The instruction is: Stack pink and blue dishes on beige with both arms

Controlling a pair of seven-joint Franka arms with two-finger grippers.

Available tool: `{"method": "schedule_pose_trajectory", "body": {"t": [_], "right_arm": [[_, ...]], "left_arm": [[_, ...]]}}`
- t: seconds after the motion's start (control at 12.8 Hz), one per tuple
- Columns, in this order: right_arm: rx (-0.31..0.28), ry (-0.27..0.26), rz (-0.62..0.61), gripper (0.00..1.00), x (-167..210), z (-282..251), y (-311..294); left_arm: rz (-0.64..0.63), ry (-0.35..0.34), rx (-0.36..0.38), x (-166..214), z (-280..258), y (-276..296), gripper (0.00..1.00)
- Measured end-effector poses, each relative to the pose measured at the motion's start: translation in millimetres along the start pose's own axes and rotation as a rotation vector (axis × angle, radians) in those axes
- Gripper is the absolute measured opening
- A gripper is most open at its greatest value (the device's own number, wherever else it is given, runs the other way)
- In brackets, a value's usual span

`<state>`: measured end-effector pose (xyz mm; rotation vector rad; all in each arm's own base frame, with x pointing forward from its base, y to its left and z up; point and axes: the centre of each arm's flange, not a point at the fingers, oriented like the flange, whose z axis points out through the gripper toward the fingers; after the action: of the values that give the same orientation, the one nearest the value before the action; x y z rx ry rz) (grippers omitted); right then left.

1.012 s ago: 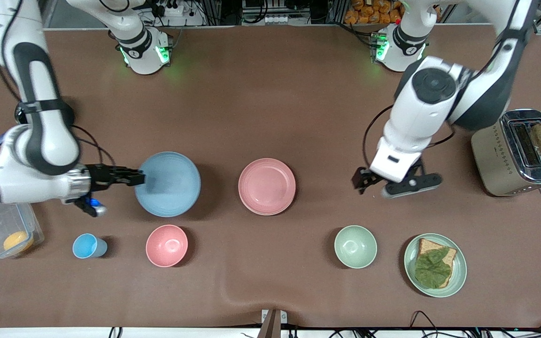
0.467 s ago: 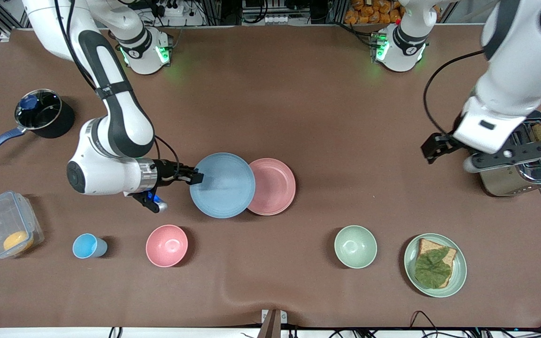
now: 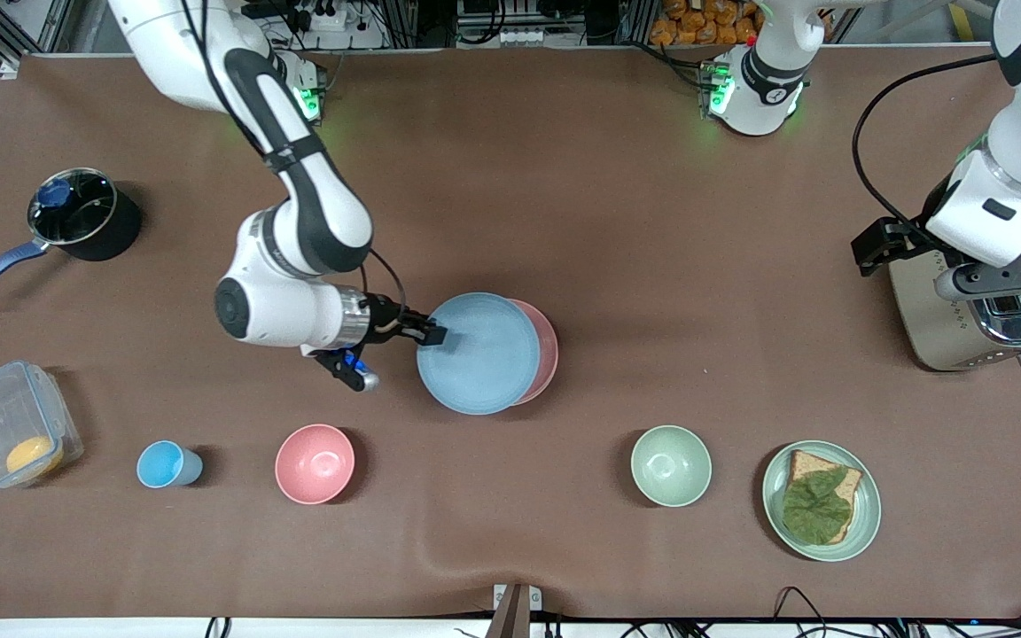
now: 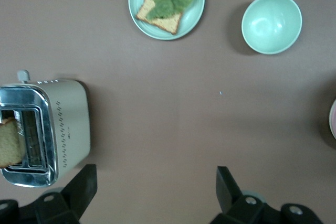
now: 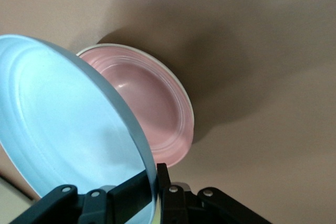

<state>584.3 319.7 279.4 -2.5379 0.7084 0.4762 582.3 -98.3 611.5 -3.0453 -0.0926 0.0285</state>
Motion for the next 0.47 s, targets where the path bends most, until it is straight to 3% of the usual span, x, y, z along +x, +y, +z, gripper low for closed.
{"method": "schedule_pose_trajectory", "body": {"t": [0.23,0.47], "right_arm": [[-0.014,0.034,-0.007,0.08,-4,34,-3],[-0.038,0.034,-0.005,0.08,-1,47,3]], "left_arm": [[-0.057,-0.046,-0.062,3,5,-33,1.0],[-0.046,-0.067,-0.069,0,1,-53,1.0]]}}
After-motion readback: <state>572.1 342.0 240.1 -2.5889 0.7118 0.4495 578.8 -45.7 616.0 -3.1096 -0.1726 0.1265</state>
